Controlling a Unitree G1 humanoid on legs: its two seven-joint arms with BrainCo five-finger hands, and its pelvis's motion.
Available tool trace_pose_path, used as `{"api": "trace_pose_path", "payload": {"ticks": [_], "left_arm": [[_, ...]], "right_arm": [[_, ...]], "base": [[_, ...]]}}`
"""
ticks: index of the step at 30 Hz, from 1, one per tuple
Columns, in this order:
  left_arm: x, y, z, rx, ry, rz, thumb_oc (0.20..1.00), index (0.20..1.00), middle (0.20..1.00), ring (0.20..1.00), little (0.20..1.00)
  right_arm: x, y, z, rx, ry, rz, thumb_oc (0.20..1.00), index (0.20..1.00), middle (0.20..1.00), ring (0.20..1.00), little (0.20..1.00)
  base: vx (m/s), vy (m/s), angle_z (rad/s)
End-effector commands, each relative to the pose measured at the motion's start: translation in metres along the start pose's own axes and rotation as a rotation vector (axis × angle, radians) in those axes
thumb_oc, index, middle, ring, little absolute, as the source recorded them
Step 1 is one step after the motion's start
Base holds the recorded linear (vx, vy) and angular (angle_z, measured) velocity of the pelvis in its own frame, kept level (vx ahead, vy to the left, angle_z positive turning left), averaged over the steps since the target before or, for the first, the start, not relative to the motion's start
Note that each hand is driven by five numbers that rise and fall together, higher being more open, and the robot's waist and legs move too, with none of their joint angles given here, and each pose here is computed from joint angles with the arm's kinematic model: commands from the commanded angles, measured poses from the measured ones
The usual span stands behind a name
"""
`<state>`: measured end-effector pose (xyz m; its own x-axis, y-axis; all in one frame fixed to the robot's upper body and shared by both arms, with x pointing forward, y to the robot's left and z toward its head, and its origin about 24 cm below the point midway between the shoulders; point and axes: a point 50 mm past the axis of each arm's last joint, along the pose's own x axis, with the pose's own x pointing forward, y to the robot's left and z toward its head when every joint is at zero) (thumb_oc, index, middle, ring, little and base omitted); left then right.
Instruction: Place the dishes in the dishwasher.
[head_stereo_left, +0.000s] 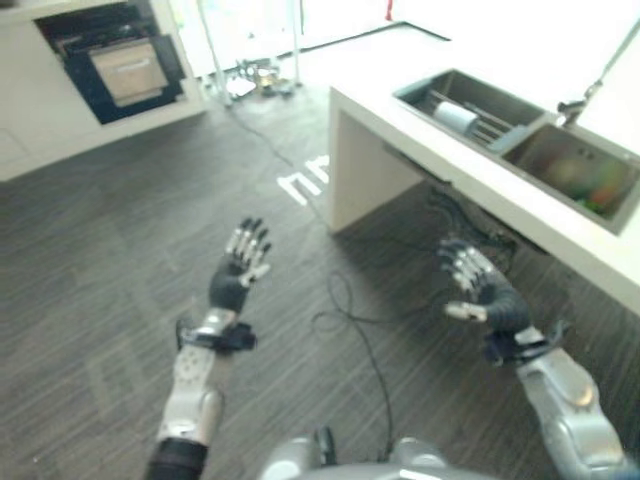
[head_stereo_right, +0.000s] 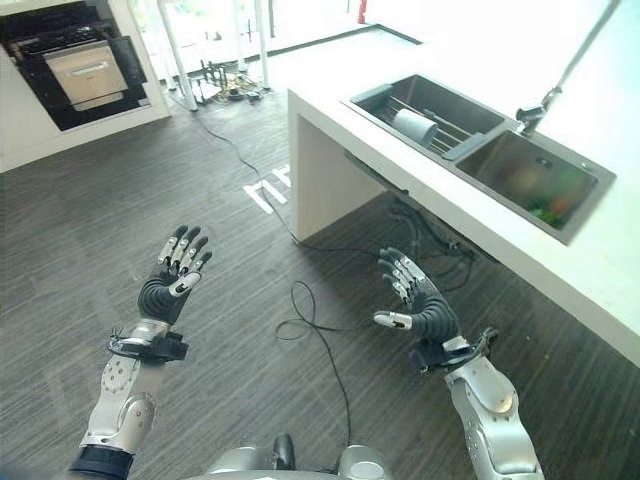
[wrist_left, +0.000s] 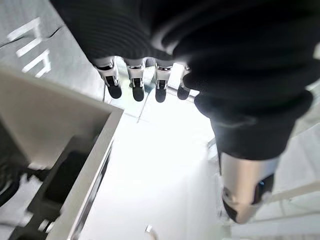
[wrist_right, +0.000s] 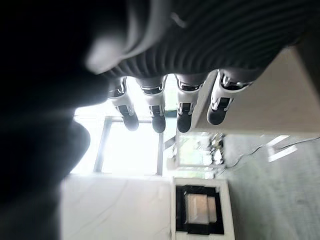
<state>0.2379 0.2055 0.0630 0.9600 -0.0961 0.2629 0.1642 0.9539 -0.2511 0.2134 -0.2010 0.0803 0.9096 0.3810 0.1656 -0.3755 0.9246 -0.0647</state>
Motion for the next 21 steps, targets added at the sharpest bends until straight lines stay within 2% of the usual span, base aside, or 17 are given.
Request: {"api": "trace_pose_path", "payload": {"ticks": [1,7,9,17,21], "left_arm": [[-0.004,0.001,0.022,0.044,-0.11,-0.005,1.0,1.0,1.0,1.0,1.0],[-0.009,0.011,0.026,0.065,-0.099,0.063,1.0,1.0,1.0,1.0,1.0],[-0.006,0.013,0.03,0.068,-0.099,0.044,1.0,1.0,1.0,1.0,1.0],[-0.005,0.0,0.031,0.07,-0.088,-0.04,1.0,1.0,1.0,1.0,1.0],[-0.009,0.001,0.035,0.053,-0.09,-0.044,1.0,1.0,1.0,1.0,1.0]], "right_arm": [[0.005,-0.007,0.01,0.004,-0.089,-0.043,1.0,1.0,1.0,1.0,1.0],[0.002,-0.002,0.009,0.017,-0.091,-0.059,1.0,1.0,1.0,1.0,1.0],[-0.002,-0.011,0.014,0.007,-0.103,-0.081,1.0,1.0,1.0,1.0,1.0],[-0.005,-0.024,0.026,-0.074,-0.158,-0.171,1.0,1.0,1.0,1.0,1.0],[-0.002,-0.027,0.034,-0.086,-0.182,-0.179,1.0,1.0,1.0,1.0,1.0]], "base": [[0.1,0.146,0.36],[0.21,0.178,0.31],[0.46,-0.147,-0.35],[0.41,-0.203,0.81],[0.31,-0.207,-0.15]]}}
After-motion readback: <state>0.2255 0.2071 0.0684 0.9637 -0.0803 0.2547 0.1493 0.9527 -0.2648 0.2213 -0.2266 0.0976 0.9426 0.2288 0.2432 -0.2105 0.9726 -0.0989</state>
